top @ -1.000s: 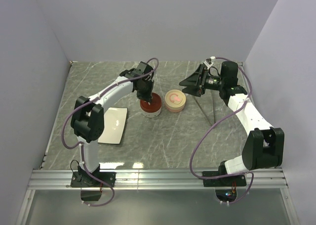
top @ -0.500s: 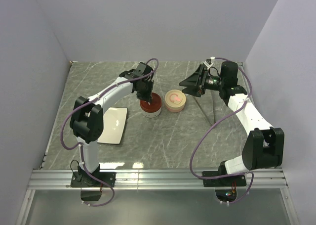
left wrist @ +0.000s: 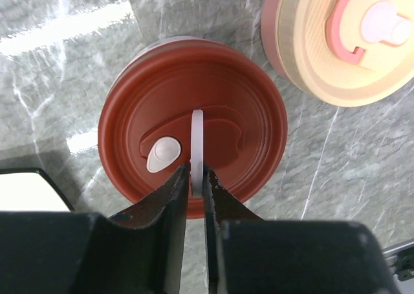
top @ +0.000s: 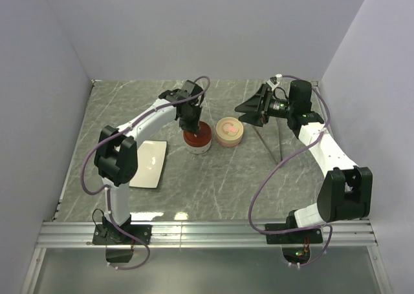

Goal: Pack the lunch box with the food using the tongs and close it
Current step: Move the lunch box, then reset both arms

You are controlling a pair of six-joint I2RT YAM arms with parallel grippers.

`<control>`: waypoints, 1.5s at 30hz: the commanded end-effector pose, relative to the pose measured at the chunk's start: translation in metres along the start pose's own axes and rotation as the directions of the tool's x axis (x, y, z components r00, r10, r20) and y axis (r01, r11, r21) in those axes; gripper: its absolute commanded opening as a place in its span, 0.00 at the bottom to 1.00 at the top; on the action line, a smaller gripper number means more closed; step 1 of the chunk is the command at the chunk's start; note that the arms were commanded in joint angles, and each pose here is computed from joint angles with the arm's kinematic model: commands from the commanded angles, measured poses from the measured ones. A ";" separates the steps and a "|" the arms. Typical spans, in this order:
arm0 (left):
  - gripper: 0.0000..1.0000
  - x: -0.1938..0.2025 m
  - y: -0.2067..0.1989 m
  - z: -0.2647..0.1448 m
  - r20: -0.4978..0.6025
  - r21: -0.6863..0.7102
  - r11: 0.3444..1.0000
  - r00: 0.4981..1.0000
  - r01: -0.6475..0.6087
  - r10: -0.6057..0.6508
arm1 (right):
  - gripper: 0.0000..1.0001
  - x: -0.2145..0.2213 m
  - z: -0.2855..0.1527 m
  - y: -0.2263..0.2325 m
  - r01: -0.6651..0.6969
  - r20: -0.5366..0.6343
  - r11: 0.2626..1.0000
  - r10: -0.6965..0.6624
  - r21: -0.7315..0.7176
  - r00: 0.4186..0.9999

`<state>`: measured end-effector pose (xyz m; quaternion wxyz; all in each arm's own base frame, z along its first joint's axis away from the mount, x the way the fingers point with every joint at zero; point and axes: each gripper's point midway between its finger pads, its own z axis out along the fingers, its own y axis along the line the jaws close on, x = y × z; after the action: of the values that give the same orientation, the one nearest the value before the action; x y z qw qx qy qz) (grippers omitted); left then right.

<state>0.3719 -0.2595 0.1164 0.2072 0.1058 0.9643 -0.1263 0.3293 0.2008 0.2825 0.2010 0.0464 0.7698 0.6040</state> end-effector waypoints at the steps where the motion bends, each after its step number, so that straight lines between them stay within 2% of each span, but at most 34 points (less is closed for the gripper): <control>1: 0.20 -0.016 0.000 -0.014 0.041 -0.024 0.999 0.998 -0.036 0.037 | 0.76 -0.004 -0.009 0.029 0.093 0.029 0.995 -0.092 -0.048 0.995; 5: 0.25 -0.022 -0.002 -0.021 0.060 -0.023 0.999 0.997 -0.042 0.044 | 0.76 -0.004 -0.010 0.030 0.093 0.027 0.994 -0.091 -0.051 0.995; 8: 0.37 -0.026 -0.003 -0.028 0.073 -0.019 0.999 0.996 -0.050 0.052 | 0.76 -0.004 -0.010 0.031 0.093 0.026 0.994 -0.091 -0.053 0.995; 11: 0.44 -0.035 -0.007 -0.038 0.108 -0.009 0.998 0.992 -0.061 0.061 | 0.77 -0.004 -0.010 0.032 0.095 0.026 0.994 -0.094 -0.054 0.995; 12: 0.49 -0.039 -0.008 -0.045 0.125 -0.005 0.998 0.990 -0.070 0.070 | 0.77 -0.004 -0.010 0.033 0.095 0.026 0.994 -0.094 -0.055 0.995; 13: 0.49 -0.042 -0.009 -0.049 0.138 -0.003 0.997 0.988 -0.075 0.075 | 0.77 -0.003 -0.010 0.032 0.097 0.026 0.994 -0.096 -0.054 0.995; 16: 0.43 -0.054 0.000 -0.063 0.208 -0.059 0.995 0.974 -0.079 0.090 | 0.76 -0.003 -0.011 0.033 0.100 0.025 0.993 -0.099 -0.055 0.995; 18: 0.34 -0.057 0.009 -0.067 0.225 -0.107 0.991 0.969 -0.077 0.099 | 0.76 -0.002 -0.011 0.034 0.105 0.023 0.993 -0.104 -0.055 0.994; 19: 0.28 -0.056 0.013 -0.067 0.219 -0.133 0.989 0.970 -0.072 0.100 | 0.76 -0.002 -0.011 0.034 0.111 0.026 0.992 -0.110 -0.052 0.994; 20: 0.17 -0.055 0.018 -0.066 0.217 -0.159 0.985 0.971 -0.067 0.101 | 0.76 -0.003 -0.011 0.034 0.113 0.027 0.992 -0.111 -0.051 0.993; 23: 0.04 -0.045 0.032 -0.055 0.180 -0.241 0.966 0.974 -0.091 0.137 | 0.76 -0.003 -0.012 0.032 0.117 0.026 0.992 -0.116 -0.039 0.993; 26: 0.01 -0.030 0.036 -0.044 0.110 -0.280 0.951 0.979 -0.133 0.169 | 0.75 -0.007 -0.014 0.033 0.129 0.032 0.991 -0.129 -0.025 0.991; 34: 0.00 -0.034 0.029 -0.029 0.106 -0.387 0.901 0.961 -0.195 0.254 | 0.72 -0.048 -0.050 0.028 0.128 0.122 0.991 -0.131 0.031 0.984; 39: 0.00 -0.031 0.010 -0.016 0.085 -0.379 0.895 0.954 -0.236 0.287 | 0.71 -0.066 -0.079 0.016 0.086 0.173 0.995 -0.095 0.058 0.980; 45: 0.00 -0.027 -0.014 -0.008 0.082 -0.363 0.889 0.941 -0.279 0.328 | 0.70 -0.063 -0.087 0.011 0.086 0.160 0.994 -0.097 0.073 0.982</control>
<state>0.3848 -0.2607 0.1178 0.2776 0.2000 0.9368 0.0732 0.3614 0.1036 0.3130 0.2859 0.0955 0.7732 0.5579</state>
